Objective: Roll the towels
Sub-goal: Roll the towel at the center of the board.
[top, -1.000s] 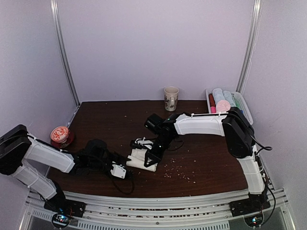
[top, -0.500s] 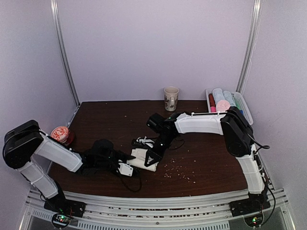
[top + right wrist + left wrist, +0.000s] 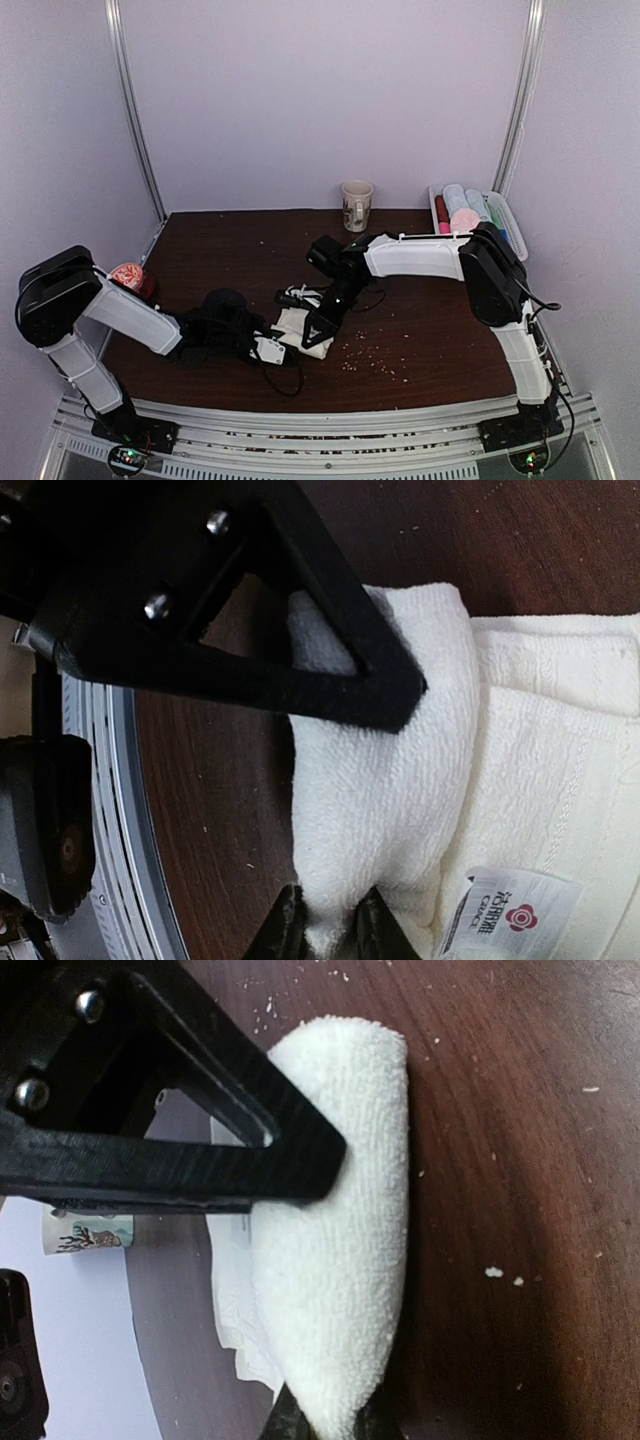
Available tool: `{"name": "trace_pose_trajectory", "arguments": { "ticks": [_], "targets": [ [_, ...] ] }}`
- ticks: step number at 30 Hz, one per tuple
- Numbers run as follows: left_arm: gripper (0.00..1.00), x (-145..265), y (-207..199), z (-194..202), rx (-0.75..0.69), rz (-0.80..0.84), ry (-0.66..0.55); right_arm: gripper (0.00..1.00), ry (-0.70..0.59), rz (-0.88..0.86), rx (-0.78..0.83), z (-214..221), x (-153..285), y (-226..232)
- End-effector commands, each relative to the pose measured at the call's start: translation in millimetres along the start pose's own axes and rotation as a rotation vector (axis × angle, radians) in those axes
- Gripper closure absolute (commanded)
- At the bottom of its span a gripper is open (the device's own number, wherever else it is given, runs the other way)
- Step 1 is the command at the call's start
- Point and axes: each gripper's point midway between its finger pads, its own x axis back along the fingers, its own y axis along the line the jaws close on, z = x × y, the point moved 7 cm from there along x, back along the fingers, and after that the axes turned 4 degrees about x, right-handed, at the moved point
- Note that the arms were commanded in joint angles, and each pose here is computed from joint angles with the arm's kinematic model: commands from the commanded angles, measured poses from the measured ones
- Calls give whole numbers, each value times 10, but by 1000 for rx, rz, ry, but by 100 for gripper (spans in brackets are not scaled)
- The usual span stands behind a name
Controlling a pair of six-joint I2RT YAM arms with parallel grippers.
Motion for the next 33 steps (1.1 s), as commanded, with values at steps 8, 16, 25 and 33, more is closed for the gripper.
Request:
{"name": "trace_pose_trajectory", "arguments": {
  "ticks": [8,16,25,33],
  "targets": [
    [100,-87,-41,-121,95,379,39,48,-132,301,67,-18,643,208],
    [100,-194,29,-162,266,683,90,34,-249,571,140,391,1030,467],
    [100,-348,206,-171,422,891,130,29,-395,742,294,897,1031,847],
    [100,-508,383,-148,529,1019,133,28,-413,852,478,990,850,1072]
  ]
}}
